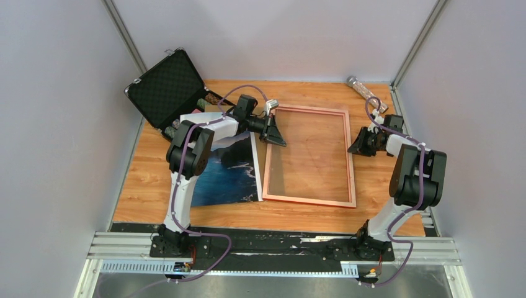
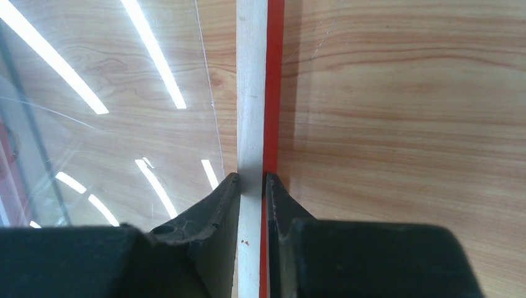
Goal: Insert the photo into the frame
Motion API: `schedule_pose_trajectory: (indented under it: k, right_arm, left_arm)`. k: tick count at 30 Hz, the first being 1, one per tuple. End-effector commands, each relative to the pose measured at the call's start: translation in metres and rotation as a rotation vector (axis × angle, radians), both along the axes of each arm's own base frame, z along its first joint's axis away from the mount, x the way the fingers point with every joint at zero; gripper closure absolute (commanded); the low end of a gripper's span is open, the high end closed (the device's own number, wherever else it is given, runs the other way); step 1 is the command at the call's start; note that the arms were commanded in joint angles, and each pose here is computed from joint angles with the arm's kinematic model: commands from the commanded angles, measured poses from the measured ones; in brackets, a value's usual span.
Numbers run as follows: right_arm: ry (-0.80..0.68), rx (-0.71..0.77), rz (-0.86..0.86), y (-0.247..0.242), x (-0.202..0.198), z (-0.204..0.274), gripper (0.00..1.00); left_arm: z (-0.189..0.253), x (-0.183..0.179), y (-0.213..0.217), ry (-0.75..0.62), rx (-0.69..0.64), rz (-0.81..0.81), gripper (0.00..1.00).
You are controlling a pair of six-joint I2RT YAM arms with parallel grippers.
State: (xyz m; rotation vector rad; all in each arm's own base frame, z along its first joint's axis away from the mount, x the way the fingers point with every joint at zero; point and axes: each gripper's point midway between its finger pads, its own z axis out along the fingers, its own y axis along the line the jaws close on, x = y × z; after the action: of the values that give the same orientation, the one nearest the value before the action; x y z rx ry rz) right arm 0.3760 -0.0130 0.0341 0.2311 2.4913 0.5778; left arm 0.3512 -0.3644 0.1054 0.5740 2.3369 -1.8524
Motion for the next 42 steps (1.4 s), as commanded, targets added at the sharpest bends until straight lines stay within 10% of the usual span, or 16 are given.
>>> schedule_pose_trajectory:
  k: [1, 42]
  right_arm:
    - [-0.033, -0.034, 0.006, -0.0059, 0.0109, 0.0046, 0.82]
    - [-0.031, -0.008, 0.022, -0.0005, 0.0085, 0.0054, 0.84]
  left_arm:
    - [0.0066, -0.0018, -0.004, -0.033, -0.019, -0.032, 1.0]
    - [-0.0027, 0.0046, -0.0081, -0.01, 0.001, -0.027, 1.0]
